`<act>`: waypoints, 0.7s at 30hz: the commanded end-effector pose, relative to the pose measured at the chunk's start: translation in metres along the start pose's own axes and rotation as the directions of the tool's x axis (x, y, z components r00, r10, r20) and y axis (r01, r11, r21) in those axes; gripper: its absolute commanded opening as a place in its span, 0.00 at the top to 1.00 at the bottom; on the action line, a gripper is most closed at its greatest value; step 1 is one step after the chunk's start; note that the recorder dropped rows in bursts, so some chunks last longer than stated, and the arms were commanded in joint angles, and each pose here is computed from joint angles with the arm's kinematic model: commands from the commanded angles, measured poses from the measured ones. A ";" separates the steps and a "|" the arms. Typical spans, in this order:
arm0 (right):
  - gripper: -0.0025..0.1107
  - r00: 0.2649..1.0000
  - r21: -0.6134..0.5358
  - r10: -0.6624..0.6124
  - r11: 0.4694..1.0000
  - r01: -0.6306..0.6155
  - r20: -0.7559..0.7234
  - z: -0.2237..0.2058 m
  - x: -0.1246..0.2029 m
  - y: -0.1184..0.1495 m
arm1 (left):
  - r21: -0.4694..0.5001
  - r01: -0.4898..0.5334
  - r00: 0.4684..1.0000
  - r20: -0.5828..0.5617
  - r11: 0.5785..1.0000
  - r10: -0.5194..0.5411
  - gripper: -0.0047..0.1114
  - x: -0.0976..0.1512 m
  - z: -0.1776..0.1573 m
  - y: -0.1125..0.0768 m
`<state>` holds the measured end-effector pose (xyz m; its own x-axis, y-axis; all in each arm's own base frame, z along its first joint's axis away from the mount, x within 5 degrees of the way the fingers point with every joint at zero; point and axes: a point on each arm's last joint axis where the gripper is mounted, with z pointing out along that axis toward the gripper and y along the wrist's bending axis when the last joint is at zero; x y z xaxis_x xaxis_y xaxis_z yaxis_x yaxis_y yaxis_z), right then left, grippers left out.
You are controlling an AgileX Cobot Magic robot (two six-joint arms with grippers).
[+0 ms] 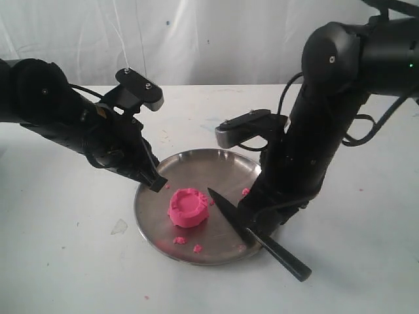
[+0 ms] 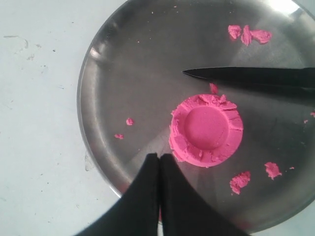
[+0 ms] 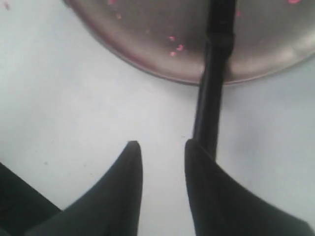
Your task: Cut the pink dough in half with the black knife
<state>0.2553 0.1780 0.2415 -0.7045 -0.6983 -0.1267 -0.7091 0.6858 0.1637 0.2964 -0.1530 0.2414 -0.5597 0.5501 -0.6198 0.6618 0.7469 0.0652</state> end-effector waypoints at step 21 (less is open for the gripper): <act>0.82 0.963 0.591 -0.076 0.776 0.219 -0.257 0.069 0.006 0.085 | 0.033 -0.186 0.962 -0.200 0.982 0.188 0.96 0.023 0.019 0.003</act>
<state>0.1894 0.2509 0.1901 -0.6092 -0.7851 0.1123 -0.7402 0.5121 -0.4357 0.2979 -0.1478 0.2140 -0.5074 0.7362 -0.4478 0.7645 0.6244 0.1604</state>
